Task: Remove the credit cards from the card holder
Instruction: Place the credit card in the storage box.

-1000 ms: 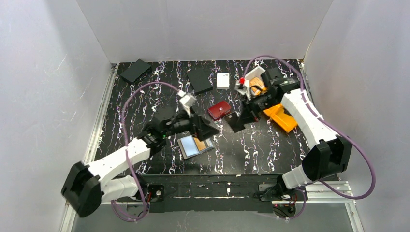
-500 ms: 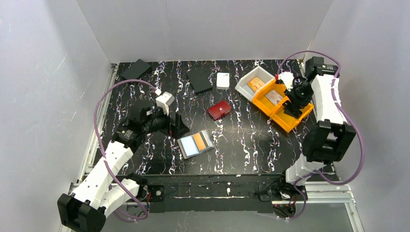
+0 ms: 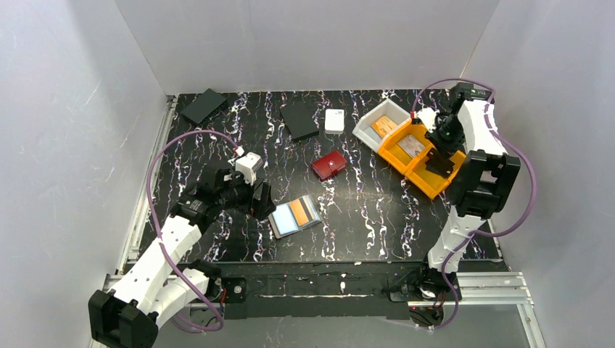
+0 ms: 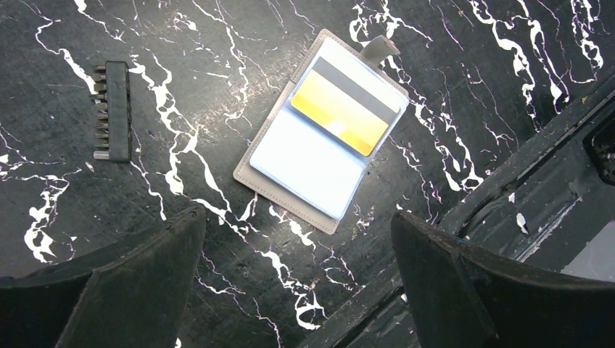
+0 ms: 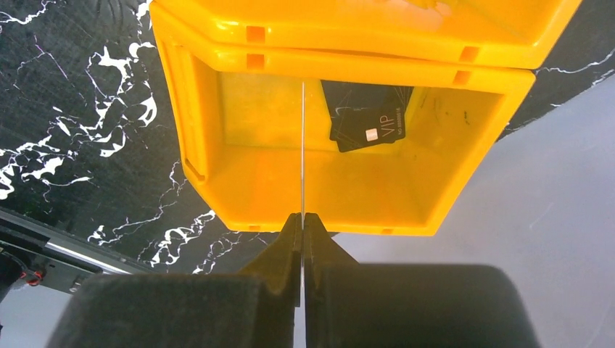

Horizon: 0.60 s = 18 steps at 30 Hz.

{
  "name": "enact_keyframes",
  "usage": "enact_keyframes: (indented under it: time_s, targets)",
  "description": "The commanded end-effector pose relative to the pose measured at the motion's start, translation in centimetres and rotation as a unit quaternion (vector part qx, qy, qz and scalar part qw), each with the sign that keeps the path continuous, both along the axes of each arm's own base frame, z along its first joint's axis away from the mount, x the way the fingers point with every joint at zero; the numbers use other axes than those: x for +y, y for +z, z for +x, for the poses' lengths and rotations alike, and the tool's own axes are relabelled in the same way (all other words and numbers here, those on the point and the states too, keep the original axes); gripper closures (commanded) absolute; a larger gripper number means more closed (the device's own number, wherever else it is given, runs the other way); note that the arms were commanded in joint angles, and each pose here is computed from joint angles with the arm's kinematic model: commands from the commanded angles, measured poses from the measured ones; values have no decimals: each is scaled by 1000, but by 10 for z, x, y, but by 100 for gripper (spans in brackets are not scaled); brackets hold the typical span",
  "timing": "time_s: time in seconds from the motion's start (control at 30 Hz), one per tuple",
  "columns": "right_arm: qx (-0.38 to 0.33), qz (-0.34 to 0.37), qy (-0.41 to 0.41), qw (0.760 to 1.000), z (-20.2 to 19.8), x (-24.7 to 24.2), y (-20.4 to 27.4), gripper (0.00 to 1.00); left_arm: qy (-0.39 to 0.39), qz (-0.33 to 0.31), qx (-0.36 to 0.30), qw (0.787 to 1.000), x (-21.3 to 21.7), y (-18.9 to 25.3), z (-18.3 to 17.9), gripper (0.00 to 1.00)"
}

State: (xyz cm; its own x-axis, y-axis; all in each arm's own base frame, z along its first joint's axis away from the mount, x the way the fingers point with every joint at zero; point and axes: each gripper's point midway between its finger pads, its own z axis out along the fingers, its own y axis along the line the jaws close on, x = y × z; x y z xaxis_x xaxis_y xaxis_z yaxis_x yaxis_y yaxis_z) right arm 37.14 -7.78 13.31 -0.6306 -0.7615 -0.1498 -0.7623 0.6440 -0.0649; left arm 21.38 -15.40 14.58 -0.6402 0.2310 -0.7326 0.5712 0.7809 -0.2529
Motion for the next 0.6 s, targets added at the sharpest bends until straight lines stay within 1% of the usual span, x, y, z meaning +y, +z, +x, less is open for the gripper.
enact_keyframes:
  time_s: [0.0, 0.17, 0.37, 0.57]
  targets:
    - [-1, -5, -2, 1000, 3, -4, 3, 99, -2, 6, -21, 1000, 3, 10, 1, 1]
    - [10, -5, 2, 1000, -2, -4, -8, 99, -1, 7, -20, 1000, 3, 9, 1, 1]
    - [33, 11, 0, 999, -3, 1, -31, 99, -1, 8, -17, 1000, 3, 8, 1, 1]
    - [61, 50, -11, 997, -8, 14, -58, 99, -1, 8, -16, 1000, 3, 7, 1, 1]
